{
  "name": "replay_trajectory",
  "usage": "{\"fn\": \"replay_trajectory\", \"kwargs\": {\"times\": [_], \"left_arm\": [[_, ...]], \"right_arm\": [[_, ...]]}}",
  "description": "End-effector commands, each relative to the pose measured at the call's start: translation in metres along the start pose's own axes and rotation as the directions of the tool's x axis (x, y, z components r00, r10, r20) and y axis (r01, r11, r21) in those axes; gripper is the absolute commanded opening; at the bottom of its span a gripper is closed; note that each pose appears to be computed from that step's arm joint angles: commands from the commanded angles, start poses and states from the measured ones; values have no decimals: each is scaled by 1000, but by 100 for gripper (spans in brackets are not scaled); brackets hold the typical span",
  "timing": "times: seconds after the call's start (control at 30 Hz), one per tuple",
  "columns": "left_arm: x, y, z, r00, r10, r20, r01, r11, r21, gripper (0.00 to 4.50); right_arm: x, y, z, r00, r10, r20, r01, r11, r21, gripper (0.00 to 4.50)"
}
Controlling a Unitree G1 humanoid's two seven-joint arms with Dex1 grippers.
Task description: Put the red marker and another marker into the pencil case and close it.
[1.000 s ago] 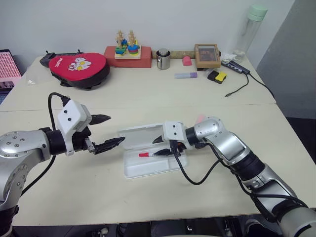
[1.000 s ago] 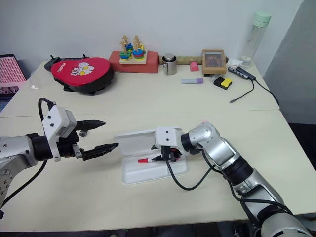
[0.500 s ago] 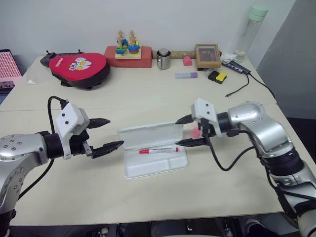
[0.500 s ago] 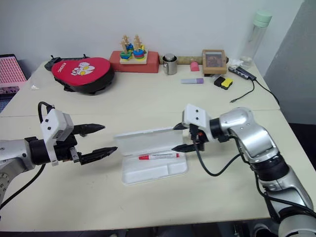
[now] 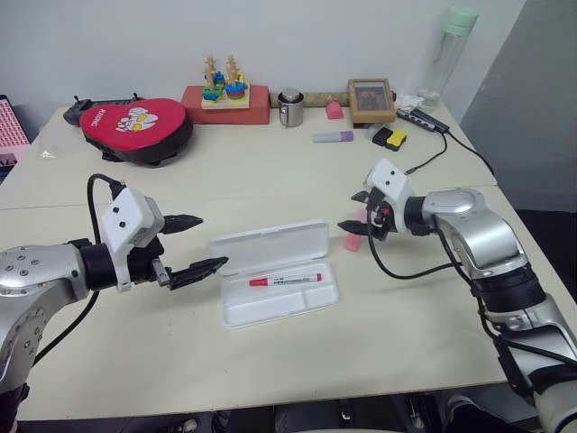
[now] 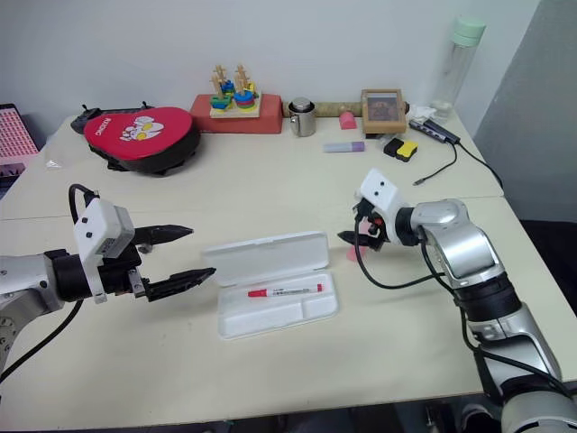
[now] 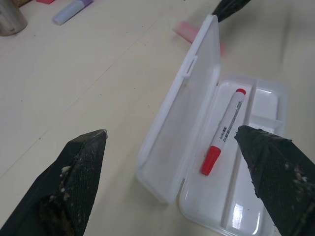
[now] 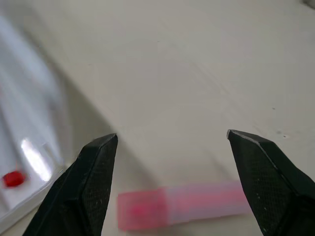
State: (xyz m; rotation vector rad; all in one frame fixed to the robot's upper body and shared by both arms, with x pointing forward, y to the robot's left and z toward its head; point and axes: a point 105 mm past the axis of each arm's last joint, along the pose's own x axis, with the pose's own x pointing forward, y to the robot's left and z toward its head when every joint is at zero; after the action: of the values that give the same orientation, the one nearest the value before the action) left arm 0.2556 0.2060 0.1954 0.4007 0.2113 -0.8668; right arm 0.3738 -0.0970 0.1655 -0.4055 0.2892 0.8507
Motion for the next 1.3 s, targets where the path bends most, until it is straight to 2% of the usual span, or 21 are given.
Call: {"fn": "replay_trajectory", "kwargs": {"times": [0.03,0.27,0.63,0.73,1.0,1.3], "left_arm": [[0,-4,4,1000,1,13,-1,1000,18,450],[1,-8,1,1000,2,6,-2,1000,13,450],[5,-7,0,1000,2,10,-2,1000,13,450],[6,-8,0,1000,2,7,-2,1000,16,450],[6,-8,-1,1000,-1,3,1,1000,17,450],[7,-9,-1,1000,4,7,-4,1000,14,450]], "right_arm": [[-4,-15,6,991,-131,1,131,989,63,371],[-2,-16,-4,969,-241,-42,245,950,195,371],[7,-16,-26,944,-312,-110,328,925,192,371],[11,-14,-42,933,-327,-149,351,917,190,371],[19,-9,-54,933,-306,-191,350,894,280,371],[23,0,-54,944,-255,-211,320,863,391,371]]}}
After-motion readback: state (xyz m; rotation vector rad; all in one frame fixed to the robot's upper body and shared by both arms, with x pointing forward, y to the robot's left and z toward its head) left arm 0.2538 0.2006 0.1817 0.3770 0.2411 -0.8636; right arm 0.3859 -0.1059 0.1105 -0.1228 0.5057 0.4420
